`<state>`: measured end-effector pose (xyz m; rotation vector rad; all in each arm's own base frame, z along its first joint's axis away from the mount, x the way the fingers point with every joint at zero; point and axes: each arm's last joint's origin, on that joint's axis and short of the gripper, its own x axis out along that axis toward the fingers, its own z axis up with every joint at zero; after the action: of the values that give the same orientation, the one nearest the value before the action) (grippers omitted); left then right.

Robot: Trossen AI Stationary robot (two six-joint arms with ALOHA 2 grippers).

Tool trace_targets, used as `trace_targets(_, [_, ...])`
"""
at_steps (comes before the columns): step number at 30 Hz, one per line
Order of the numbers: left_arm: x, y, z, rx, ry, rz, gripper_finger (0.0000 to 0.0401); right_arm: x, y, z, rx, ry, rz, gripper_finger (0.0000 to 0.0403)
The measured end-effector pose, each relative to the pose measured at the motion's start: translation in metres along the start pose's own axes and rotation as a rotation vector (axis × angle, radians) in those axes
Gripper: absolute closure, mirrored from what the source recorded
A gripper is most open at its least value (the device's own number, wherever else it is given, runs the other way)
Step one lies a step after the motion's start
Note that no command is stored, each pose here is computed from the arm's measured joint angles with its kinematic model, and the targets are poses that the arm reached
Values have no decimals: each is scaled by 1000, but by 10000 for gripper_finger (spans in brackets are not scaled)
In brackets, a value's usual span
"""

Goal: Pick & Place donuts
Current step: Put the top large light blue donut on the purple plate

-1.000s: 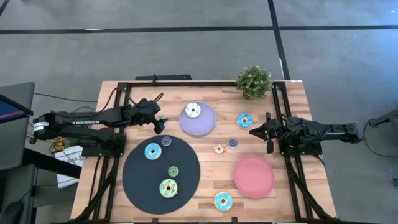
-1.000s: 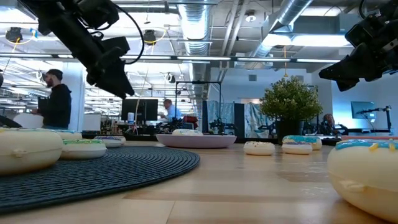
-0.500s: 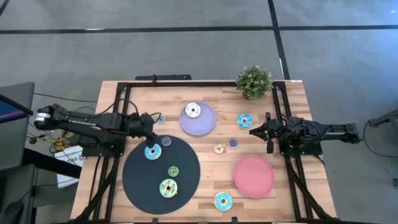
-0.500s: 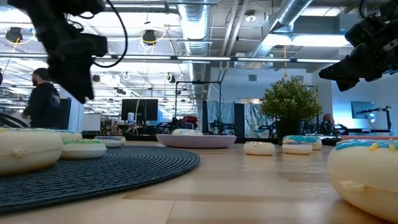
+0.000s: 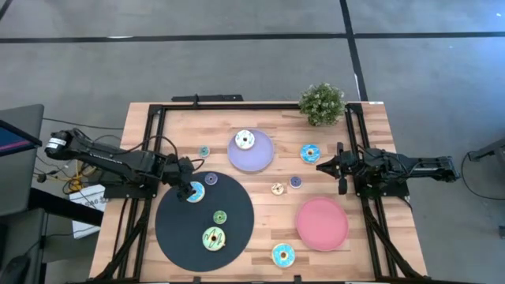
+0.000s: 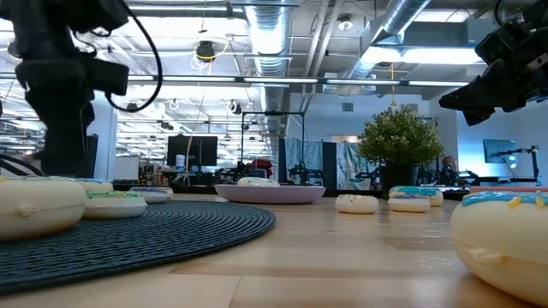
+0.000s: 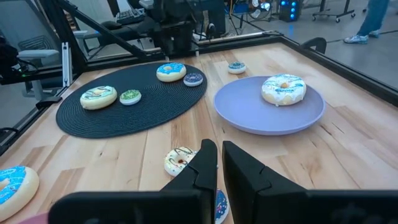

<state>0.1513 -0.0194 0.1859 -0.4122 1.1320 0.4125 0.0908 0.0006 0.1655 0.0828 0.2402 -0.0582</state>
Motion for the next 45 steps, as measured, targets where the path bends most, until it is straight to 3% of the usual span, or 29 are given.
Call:
trace_targets(6, [12, 5, -9, -1, 31, 3, 93, 0, 0, 0, 0, 0, 0, 386])
trace_targets(12, [19, 2, -8, -9, -23, -47, 93, 0, 0, 0, 0, 0, 1, 386])
trace_targets(17, [20, 5, -9, -11, -49, 6, 93, 0, 0, 0, 0, 0, 0, 386])
trace_targets(28, [19, 2, -8, -16, -72, -10, 93, 0, 0, 0, 0, 0, 0, 386])
trace_targets(33, [23, -3, -11, -47, -42, -2, 93, 0, 0, 0, 0, 0, 0, 386])
trace_targets(45, [42, -14, -8, 23, 63, 64, 93, 0, 0, 0, 0, 0, 0, 386])
